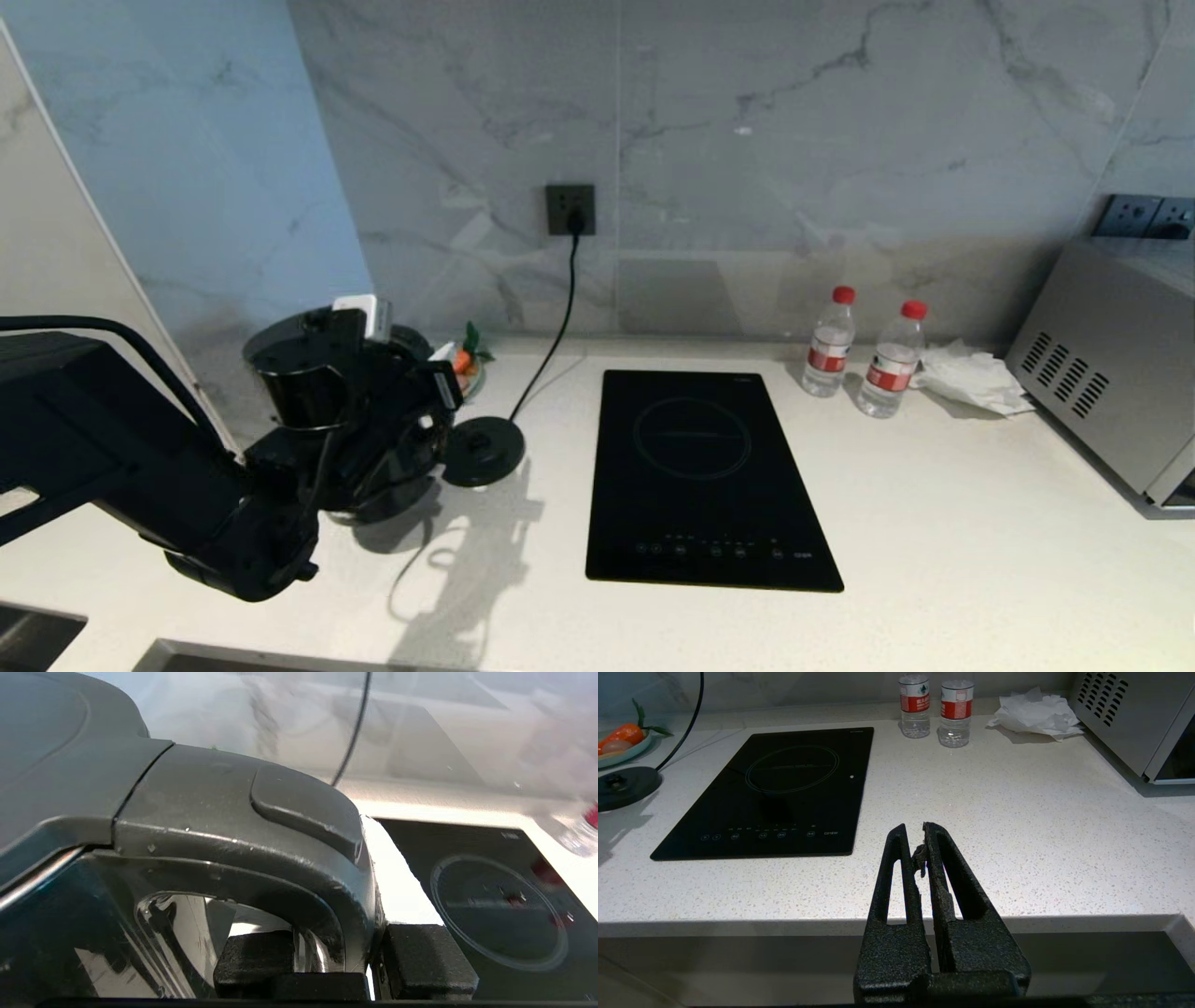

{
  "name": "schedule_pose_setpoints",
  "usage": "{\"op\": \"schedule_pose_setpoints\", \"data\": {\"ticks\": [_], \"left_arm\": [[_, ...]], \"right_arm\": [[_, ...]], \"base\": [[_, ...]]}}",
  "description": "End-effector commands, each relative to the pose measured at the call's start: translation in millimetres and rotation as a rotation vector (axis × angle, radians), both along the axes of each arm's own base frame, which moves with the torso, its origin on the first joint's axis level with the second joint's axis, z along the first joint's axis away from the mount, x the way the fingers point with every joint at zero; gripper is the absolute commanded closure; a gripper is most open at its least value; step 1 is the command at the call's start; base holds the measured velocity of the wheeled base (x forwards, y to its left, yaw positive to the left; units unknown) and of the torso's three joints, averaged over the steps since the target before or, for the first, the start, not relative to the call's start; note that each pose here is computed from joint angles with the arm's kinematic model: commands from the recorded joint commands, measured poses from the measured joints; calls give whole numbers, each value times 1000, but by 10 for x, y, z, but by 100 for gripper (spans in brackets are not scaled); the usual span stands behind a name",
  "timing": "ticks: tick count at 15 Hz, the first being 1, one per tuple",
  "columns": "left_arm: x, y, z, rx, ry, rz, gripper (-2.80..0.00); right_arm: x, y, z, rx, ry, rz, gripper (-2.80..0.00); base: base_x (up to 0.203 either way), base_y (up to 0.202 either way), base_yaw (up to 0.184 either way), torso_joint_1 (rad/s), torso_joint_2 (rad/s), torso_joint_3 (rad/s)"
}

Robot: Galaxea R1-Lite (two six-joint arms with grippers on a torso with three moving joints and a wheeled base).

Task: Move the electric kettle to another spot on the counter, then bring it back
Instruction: Place it on the power base

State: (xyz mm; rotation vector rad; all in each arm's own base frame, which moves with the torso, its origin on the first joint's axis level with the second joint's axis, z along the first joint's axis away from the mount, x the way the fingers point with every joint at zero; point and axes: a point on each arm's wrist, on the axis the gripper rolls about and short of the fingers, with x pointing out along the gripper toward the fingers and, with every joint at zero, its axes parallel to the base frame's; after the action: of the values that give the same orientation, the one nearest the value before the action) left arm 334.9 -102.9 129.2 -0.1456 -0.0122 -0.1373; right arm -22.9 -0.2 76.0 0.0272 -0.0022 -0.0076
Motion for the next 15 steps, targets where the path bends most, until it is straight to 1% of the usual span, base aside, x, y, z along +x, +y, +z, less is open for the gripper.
{"op": "schedule_pose_setpoints", "data": {"ticks": [1, 4, 7, 10, 11, 12, 13, 15], "left_arm": [[37, -79, 38, -3, -3, -14, 0], [71, -219, 56, -2, 3, -36, 0], [180, -378, 58, -11, -20, 22, 0], [239, -467, 41, -13, -28, 14, 0], [261, -501, 14, -8, -26, 10, 0], [275, -521, -16, 23, -26, 9, 0], [277, -547, -32, 34, -25, 4, 0], [281, -617, -13, 29, -36, -11, 0]], "right_arm": [[0, 0, -1, 0, 1, 0, 0], [0, 0, 0, 0, 0, 0, 0], [0, 0, 1, 0, -1, 0, 0], [0, 0, 0, 0, 0, 0, 0], [0, 0, -1, 0, 1, 0, 0], [0, 0, 0, 0, -1, 0, 0], [0, 0, 1, 0, -1, 0, 0], [0, 0, -1, 0, 0, 0, 0]], "base": [[0, 0, 0, 0, 0, 0], [0, 0, 0, 0, 0, 0], [0, 0, 0, 0, 0, 0], [0, 0, 0, 0, 0, 0], [0, 0, 0, 0, 0, 0], [0, 0, 0, 0, 0, 0], [0, 0, 0, 0, 0, 0], [0, 0, 0, 0, 0, 0]]}}
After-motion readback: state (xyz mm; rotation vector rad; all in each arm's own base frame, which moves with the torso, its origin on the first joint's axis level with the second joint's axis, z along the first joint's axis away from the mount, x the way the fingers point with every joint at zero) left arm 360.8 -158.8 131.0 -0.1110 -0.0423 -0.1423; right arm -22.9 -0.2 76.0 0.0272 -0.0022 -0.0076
